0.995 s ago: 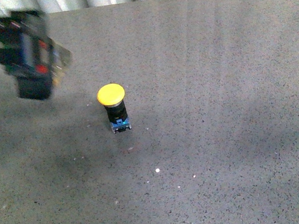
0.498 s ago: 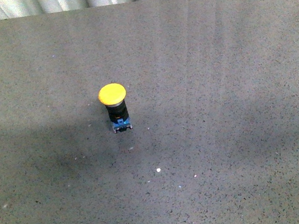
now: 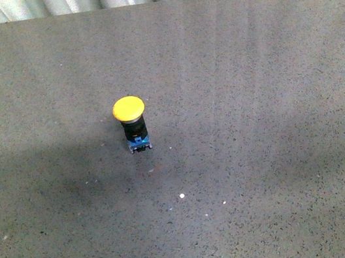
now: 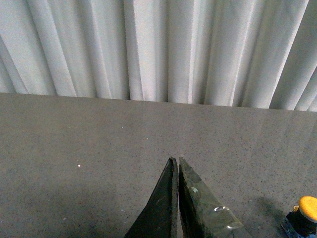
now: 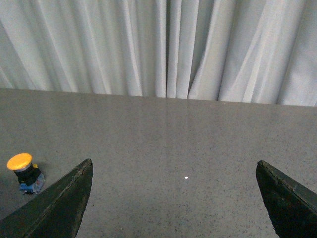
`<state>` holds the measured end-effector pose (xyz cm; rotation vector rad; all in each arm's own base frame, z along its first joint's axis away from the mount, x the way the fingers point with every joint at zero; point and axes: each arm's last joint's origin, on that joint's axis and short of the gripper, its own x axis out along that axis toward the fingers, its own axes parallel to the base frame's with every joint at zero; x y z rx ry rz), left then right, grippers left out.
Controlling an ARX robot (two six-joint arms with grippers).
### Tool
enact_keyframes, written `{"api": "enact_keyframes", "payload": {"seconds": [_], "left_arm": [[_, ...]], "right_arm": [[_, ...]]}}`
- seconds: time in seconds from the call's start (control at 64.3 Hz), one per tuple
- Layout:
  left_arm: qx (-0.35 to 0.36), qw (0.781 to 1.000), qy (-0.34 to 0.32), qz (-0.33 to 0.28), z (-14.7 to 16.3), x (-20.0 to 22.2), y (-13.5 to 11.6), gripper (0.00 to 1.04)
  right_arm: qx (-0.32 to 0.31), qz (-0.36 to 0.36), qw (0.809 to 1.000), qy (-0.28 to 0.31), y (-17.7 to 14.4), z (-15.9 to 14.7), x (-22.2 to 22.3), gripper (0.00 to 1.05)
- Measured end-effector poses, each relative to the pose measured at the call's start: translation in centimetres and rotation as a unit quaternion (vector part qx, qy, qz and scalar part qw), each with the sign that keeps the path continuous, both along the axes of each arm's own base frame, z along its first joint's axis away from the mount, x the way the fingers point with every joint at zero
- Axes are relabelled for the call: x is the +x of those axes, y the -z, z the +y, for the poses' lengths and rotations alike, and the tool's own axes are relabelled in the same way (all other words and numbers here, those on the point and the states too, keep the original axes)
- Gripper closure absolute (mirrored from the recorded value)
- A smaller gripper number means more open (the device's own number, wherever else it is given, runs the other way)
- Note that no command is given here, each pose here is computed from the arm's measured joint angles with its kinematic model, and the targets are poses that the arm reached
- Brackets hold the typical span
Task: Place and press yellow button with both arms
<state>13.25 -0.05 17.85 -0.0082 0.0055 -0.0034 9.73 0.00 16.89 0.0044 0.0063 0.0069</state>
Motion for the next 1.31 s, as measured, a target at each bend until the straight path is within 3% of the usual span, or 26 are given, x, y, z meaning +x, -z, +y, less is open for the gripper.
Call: {"api": "enact_keyframes", "payload": {"seconds": [0.078,0.109,0.202,0.358,0.498,0.7,0.933,1.244,1.306], "left_arm": [[0.0,1.0,0.0,-0.001,0.0,-0.4,0.2,1.03],[0.0,1.0,0.0,-0.003,0.0,-0.5,0.2,1.03],[0.0,1.0,-0.001,-0.006,0.0,-0.9,0.9,1.03],[0.0,1.0,-0.001,-0.01,0.0,-1.3,0.8,1.03],[0.0,1.0,-0.001,-0.01,0.0,-1.7,0.8,1.03],[0.0,1.0,-0.001,-0.01,0.0,-2.1,0.8,1.03],[0.0,1.0,-0.001,-0.007,0.0,-2.6,0.9,1.03],[0.0,1.0,-0.001,0.0,0.0,-3.4,1.2,1.03],[0.0,1.0,-0.001,-0.001,0.0,-3.5,1.2,1.03]], "right_arm": [[0.013,0.186,0.982,-0.027,-0.7,-0.3,1.0,0.09],[0.003,0.212,0.977,-0.022,-1.7,-0.7,2.3,0.09],[-0.035,0.205,0.977,-0.037,-4.5,-0.7,6.7,0.09],[-0.075,0.24,0.963,-0.099,-5.0,1.8,12.8,0.09],[-0.102,0.29,0.936,-0.174,-4.0,7.5,18.9,0.09],[-0.136,0.324,0.91,-0.219,-2.4,14.7,23.1,0.1],[-0.146,0.346,0.897,-0.232,-0.9,20.1,24.9,0.51],[-0.128,0.374,0.889,-0.232,0.5,21.7,25.3,1.02],[-0.126,0.379,0.887,-0.232,0.9,21.8,25.2,1.03]]}}
